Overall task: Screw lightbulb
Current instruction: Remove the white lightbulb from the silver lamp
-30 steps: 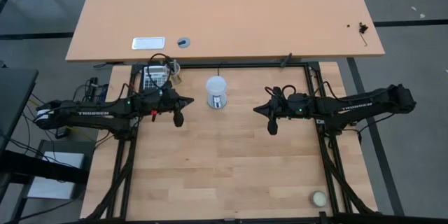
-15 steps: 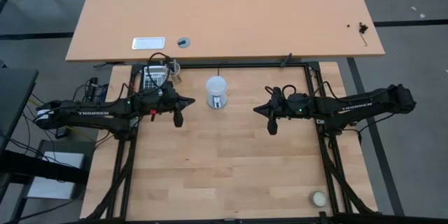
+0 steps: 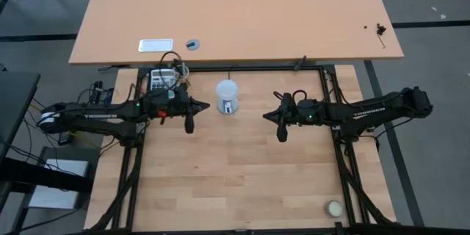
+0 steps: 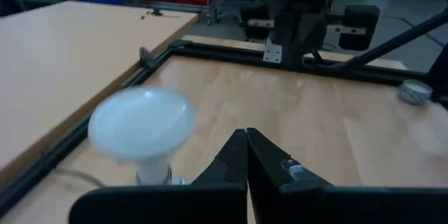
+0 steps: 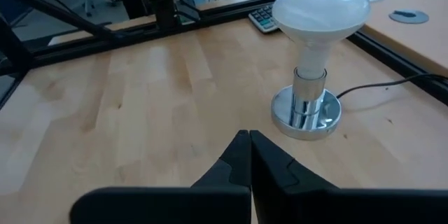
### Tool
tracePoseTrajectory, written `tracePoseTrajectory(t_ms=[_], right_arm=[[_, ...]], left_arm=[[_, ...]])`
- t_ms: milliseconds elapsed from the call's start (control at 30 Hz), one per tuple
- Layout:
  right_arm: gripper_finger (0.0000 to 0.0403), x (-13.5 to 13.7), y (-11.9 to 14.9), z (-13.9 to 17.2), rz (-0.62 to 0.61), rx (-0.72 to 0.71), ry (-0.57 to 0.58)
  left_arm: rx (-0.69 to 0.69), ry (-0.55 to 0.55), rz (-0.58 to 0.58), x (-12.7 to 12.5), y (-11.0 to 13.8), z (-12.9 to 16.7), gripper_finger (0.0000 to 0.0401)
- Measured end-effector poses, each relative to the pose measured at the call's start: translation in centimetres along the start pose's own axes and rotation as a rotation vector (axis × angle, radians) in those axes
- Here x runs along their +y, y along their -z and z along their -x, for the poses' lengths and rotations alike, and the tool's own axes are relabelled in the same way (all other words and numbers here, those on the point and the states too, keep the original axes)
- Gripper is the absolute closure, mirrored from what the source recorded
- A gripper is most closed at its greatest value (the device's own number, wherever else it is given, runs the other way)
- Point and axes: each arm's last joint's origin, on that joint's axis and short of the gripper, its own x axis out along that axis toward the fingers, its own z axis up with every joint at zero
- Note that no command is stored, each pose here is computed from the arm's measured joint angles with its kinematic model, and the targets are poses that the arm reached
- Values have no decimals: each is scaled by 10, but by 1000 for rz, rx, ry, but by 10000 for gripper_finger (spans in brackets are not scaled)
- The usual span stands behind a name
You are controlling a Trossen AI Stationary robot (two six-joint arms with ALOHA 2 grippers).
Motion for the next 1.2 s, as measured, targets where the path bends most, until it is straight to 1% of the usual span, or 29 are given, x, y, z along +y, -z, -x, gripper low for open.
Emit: tracePoseTrajectory(t_ms=[167,367,467,600,767,967,1067,1200], right_arm=[[399,1,1,-8,-6,-22,-3],[399,2,-2,-10,-16,-52,-10],[399,2,-2,-10,-31,-52,-10],[399,7,-12,-14,-28,-68,-18],[399,15,-32,-26,-13,-92,-28],[399,23,-46,-51,9,-56,-19],[399,25,-50,-67,22,-41,3],[399,23,-58,-83,25,-46,46]], left_arm=[[39,4,-63,0,-13,-22,400],[124,-11,-105,5,-30,-47,401],[120,-13,-118,11,-41,-59,401],[144,16,-114,21,-51,-74,401],[167,43,-115,34,-54,-89,401],[243,51,-114,42,-48,-103,401],[272,13,-123,45,-47,-104,401],[286,-84,-150,50,-50,-100,401]])
